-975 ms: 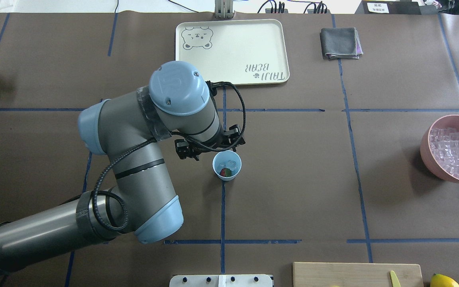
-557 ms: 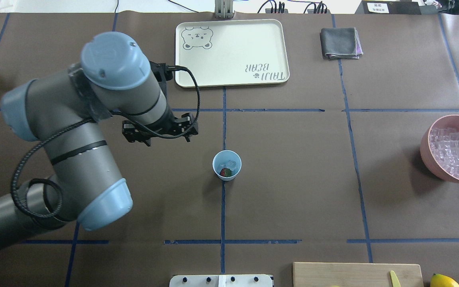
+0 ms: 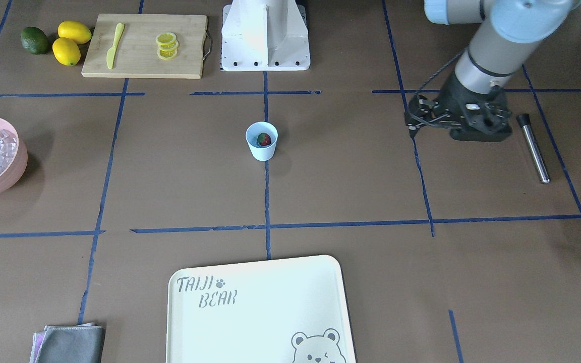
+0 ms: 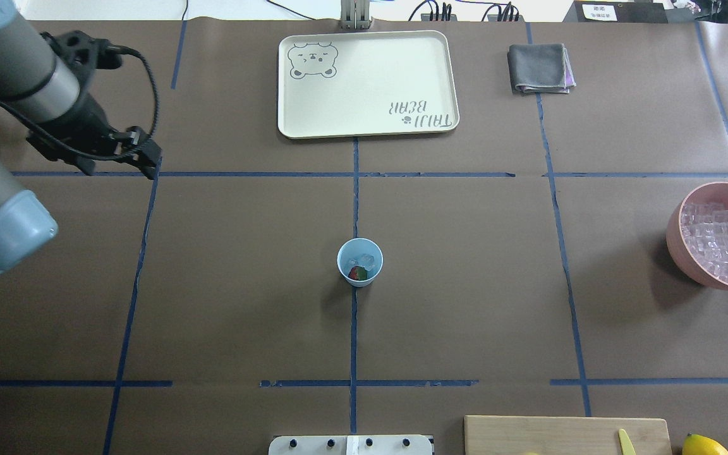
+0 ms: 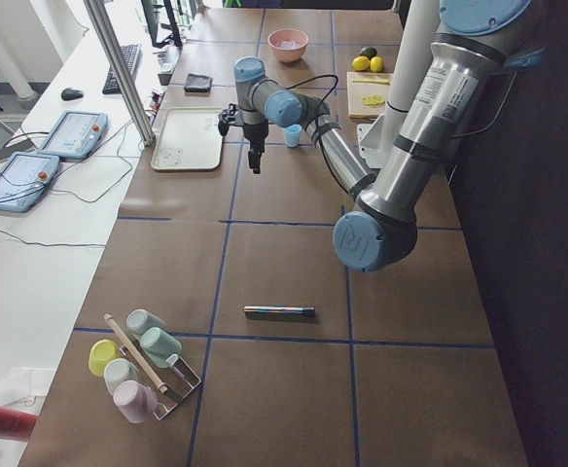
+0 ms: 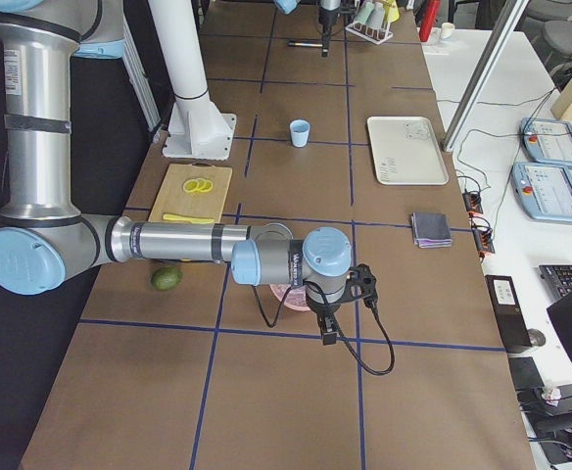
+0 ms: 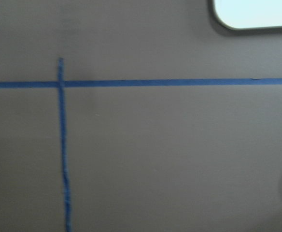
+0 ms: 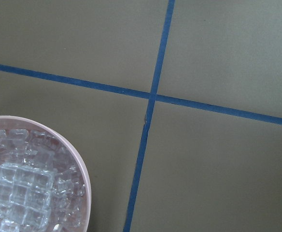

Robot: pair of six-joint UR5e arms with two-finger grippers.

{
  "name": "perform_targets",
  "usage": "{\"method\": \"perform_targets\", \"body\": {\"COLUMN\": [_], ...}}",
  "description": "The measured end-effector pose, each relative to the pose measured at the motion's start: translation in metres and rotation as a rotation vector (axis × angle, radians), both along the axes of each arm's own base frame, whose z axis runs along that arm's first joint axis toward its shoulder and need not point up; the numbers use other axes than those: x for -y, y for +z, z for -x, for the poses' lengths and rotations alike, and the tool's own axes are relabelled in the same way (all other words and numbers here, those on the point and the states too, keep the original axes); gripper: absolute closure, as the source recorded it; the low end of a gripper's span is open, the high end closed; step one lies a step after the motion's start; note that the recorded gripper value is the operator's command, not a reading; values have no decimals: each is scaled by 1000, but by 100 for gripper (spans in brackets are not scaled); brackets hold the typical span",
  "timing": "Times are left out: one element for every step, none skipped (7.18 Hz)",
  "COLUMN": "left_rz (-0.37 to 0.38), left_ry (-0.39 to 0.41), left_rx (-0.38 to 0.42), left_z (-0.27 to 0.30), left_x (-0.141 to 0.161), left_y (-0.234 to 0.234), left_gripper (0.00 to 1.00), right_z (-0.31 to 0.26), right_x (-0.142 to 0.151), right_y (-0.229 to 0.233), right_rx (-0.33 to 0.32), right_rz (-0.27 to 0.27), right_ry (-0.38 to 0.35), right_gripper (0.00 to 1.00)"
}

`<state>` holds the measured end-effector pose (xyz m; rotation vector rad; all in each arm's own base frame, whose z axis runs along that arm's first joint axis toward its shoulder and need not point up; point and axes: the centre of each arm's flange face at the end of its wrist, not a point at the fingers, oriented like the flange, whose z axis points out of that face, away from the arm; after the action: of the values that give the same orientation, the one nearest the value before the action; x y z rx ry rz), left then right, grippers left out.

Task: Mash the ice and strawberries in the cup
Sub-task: 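Move the empty left gripper back toward the metal pestle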

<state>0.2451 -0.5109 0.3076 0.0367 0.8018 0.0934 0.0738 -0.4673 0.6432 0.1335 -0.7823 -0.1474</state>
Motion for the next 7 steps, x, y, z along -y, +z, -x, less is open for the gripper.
{"method": "perform_targets", "body": {"left_rz": [-11, -11, -10, -18, -26, -29, -25], "left_ry": [24, 36, 38, 30, 17, -11, -60], "left_rx": [9, 24, 34, 34, 30, 19, 1], "left_z": [44, 78, 105, 123, 134, 141, 144], "left_x": [6, 2, -7, -22, -36, -48, -56], "left_y": [40, 79, 116, 153, 188, 221, 253], "left_gripper": [0, 0, 0, 0, 0, 0, 0], "right_z": [0, 0, 1, 1, 1, 1, 1], "right_x": [0, 0, 0, 0, 1, 0, 0], "right_y": [0, -1, -2, -3, -4, -4, -4], "right_rx": [4, 6, 9, 12, 13, 13, 13], "right_rz": [0, 0, -1, -3, -3, -3, -3], "right_ry": [2, 4, 5, 5, 6, 6, 7], "right_gripper": [1, 1, 1, 1, 1, 1, 1]}}
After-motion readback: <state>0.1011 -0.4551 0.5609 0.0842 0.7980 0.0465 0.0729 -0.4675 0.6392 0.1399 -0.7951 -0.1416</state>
